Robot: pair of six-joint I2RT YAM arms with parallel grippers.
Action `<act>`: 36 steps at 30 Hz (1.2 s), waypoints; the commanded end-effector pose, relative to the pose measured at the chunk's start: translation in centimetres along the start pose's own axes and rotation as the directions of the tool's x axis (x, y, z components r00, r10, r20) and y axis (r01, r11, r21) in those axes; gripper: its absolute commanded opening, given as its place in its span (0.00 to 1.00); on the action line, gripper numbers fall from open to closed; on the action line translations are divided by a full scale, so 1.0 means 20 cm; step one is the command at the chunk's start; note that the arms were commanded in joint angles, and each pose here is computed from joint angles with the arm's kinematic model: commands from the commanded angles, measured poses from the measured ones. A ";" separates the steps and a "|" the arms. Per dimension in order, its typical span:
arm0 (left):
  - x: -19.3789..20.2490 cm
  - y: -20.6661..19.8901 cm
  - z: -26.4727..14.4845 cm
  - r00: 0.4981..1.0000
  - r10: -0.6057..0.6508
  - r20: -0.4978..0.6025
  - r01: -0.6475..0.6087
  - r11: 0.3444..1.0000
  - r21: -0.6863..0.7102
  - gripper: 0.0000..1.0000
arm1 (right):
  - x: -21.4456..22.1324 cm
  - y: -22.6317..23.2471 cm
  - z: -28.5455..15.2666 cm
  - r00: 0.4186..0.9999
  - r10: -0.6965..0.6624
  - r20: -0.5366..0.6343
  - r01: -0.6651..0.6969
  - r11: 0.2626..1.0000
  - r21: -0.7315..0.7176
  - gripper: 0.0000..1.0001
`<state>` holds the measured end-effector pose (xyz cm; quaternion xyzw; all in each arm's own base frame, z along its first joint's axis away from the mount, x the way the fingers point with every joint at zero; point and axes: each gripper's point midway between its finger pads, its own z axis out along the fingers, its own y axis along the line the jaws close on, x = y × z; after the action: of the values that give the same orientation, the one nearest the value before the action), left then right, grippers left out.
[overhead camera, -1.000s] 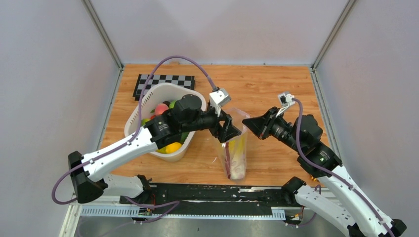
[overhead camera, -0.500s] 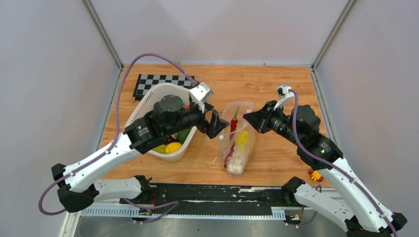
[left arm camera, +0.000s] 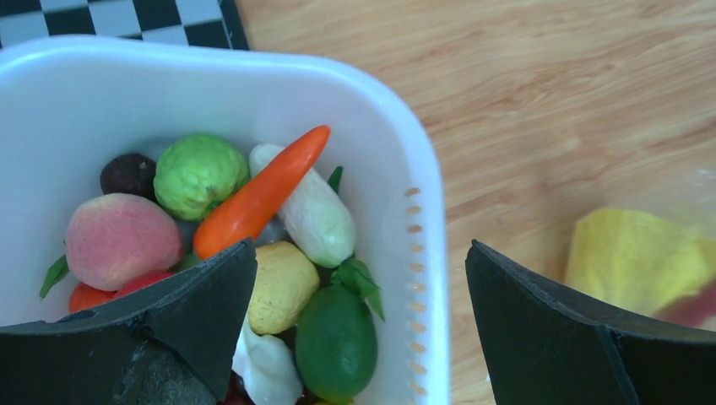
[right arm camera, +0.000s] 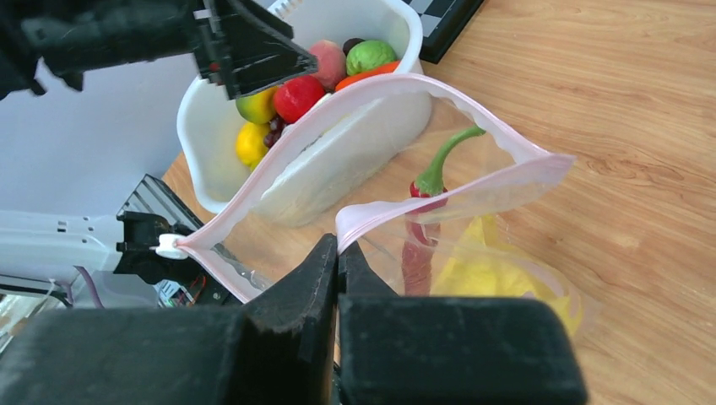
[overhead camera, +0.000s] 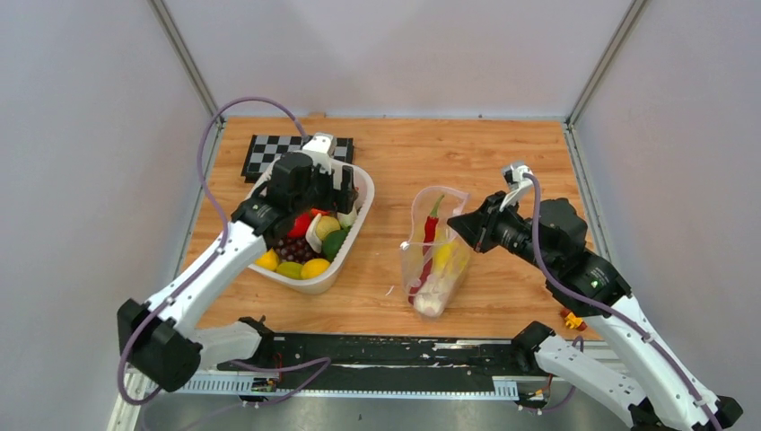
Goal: Place the food in the zip-top bag and seal the zipper
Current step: Pick up the fake vegetable from the bin.
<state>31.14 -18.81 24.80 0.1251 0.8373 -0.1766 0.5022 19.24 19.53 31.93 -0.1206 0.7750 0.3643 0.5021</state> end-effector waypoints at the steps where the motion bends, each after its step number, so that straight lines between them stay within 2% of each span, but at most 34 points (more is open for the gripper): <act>1: 0.01 0.06 0.16 0.997 0.045 -0.063 -0.043 0.998 0.036 1.00 | -0.04 0.02 0.05 0.997 -0.059 0.046 0.060 0.998 -0.037 0.00; 6: 0.09 0.21 0.38 0.983 0.069 -0.171 -0.061 0.997 0.053 1.00 | -0.09 0.08 0.09 0.995 -0.086 0.049 0.090 0.991 -0.097 0.00; 9: 0.10 0.21 0.49 0.977 0.123 -0.175 -0.098 0.985 0.142 0.99 | -0.12 0.11 0.11 0.993 -0.102 0.057 0.108 0.987 -0.119 0.00; 13: 0.15 0.23 0.62 0.962 0.194 -0.192 -0.157 0.969 0.190 0.96 | -0.16 0.12 0.12 0.988 -0.136 0.068 0.143 0.982 -0.122 0.00; 22: 0.36 0.36 0.73 0.883 0.336 -0.327 -0.284 0.938 0.197 0.94 | -0.26 0.17 0.12 0.979 -0.173 0.105 0.187 0.972 -0.144 0.00; 25: 0.38 0.39 0.76 0.873 0.356 -0.334 -0.307 0.932 0.190 0.91 | -0.27 0.19 0.12 0.978 -0.175 0.111 0.191 0.969 -0.156 0.00; 30: 0.47 0.37 0.76 0.855 0.364 -0.370 -0.290 0.926 0.241 0.83 | -0.27 0.17 0.12 0.978 -0.174 0.116 0.190 0.972 -0.140 0.00; 36: 0.55 0.37 0.72 0.845 0.351 -0.403 -0.271 0.931 0.244 0.58 | -0.26 0.14 0.15 0.980 -0.173 0.102 0.184 0.976 -0.117 0.00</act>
<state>41.26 -17.99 7.64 0.3286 0.8812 -0.1307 0.3139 21.51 22.65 33.91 -0.2061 0.7445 0.3661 0.5189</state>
